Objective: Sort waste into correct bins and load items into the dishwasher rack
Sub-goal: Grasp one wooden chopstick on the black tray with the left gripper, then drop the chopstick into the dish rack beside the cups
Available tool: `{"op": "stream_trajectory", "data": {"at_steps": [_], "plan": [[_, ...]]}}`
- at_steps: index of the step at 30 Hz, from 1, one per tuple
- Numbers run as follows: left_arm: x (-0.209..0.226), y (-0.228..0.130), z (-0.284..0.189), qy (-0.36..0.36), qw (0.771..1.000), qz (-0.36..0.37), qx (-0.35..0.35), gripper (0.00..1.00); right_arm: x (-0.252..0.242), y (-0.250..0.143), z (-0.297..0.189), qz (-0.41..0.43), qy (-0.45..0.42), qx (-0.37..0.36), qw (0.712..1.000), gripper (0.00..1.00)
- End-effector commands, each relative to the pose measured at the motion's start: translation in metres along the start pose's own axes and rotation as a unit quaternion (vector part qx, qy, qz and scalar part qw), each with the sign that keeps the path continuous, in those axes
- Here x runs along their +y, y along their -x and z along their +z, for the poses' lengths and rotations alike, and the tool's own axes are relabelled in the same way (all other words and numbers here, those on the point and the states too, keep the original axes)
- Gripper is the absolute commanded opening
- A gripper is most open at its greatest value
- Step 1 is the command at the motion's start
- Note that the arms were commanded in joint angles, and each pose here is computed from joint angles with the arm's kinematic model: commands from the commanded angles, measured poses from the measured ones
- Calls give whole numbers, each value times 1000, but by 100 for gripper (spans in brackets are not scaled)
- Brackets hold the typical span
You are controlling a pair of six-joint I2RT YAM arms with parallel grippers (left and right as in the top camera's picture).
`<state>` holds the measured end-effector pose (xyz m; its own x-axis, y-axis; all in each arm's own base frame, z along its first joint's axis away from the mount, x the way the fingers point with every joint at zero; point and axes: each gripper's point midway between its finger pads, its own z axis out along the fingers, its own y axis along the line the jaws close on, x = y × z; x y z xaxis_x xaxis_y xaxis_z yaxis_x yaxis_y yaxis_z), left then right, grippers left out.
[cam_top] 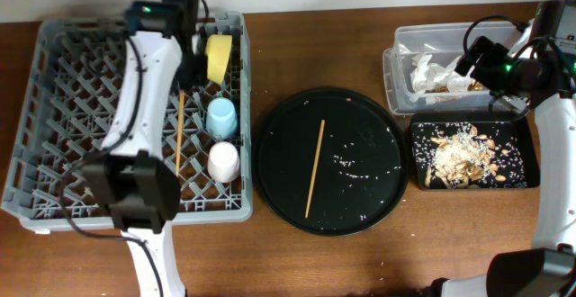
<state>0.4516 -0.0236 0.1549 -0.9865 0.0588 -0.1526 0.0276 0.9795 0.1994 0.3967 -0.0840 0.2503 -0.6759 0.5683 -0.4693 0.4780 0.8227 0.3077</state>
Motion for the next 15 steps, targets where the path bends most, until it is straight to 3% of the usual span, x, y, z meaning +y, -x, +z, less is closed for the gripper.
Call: {"op": "stream_trajectory", "data": {"at_steps": [1,3,4,8,10,12,15], "plan": [[9,-5,21,34,999,14,9,26,-3,3,-1,1,-6,-5,1000,99],[12,-2,19,41,999,12,1,45,-3,3,-1,1,-6,-5,1000,99],[12,2,15,39,999,10,-7,49,-3,3,-1,1,-6,-5,1000,98],[-28,22,-29,-48,997,25,-63,51,-3,3,-1,1,-6,-5,1000,98],[-99,28,-60,-142,973,142,-110,51,-3,3,-1,1,-6,-5,1000,99],[-161,20,-71,-167,953,215,-129,51,-3,3,-1,1,-6,-5,1000,98],[-225,1,-66,-179,957,199,-113,51,-3,3,-1,1,-6,-5,1000,98]]}}
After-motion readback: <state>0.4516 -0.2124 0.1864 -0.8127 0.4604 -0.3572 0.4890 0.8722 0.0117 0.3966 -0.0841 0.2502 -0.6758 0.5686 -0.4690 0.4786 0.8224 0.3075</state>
